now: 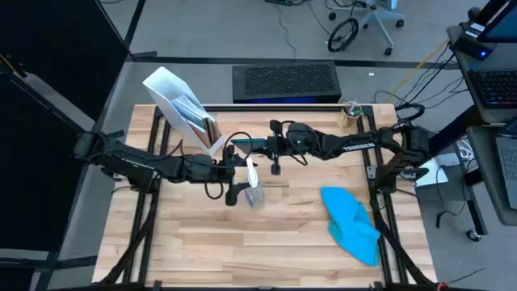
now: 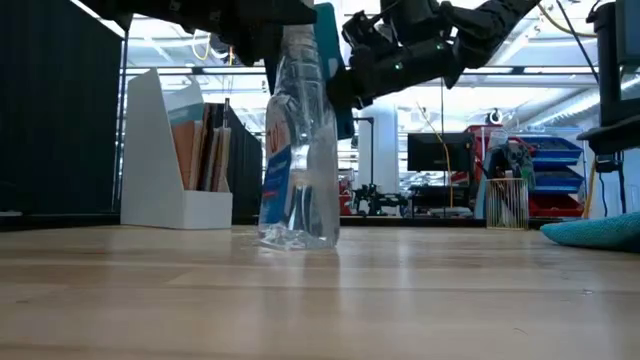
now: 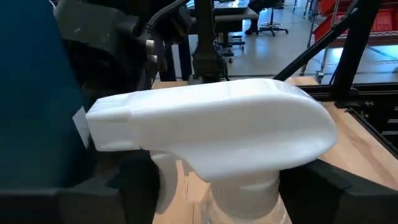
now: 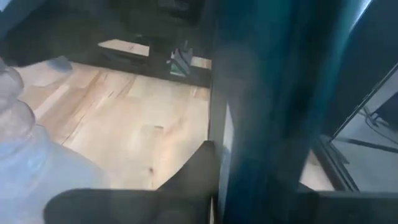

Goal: Apply microfiber cloth
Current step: Spray the back of the blue tablet with the spray bottle, then wipe the back of the blue tablet with the blue microfiber cloth

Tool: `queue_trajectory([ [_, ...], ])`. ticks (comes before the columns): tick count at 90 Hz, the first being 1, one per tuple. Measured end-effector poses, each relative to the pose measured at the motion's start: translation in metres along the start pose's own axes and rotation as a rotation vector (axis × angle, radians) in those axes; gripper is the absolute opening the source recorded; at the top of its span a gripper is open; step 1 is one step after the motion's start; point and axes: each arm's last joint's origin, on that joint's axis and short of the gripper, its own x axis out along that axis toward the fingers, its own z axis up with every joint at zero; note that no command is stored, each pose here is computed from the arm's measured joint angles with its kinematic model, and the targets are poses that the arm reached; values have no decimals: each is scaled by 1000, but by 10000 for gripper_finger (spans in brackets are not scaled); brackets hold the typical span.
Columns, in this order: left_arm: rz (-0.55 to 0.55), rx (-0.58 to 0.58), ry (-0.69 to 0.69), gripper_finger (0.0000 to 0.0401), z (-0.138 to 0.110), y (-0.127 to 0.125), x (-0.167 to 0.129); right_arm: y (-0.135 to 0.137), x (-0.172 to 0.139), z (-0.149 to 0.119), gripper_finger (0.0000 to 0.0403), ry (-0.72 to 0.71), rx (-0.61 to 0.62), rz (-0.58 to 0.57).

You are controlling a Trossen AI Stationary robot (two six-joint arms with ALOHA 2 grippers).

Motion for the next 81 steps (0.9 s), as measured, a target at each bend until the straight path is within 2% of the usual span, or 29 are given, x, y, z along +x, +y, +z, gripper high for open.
queue_trajectory([
  [14, 26, -1, 10, 298, 2, 2, -4, 0, -5, -1, 18, 52, 4, 0],
  [22, 26, -1, 26, 324, 4, 2, -10, -2, -14, 4, 18, 91, -3, -46],
  [33, 43, -22, 70, 359, 7, 5, -23, -4, -35, 14, 18, 166, -5, -97],
  [46, 78, -39, 124, 388, 10, 9, -38, -3, -65, 23, 18, 265, 74, -105],
  [63, 97, -102, 174, 397, 12, 12, -57, 9, -105, 25, 18, 431, 199, -64],
  [81, 104, -172, 192, 397, 15, 15, -73, 39, -131, 23, 18, 594, 322, 38],
])
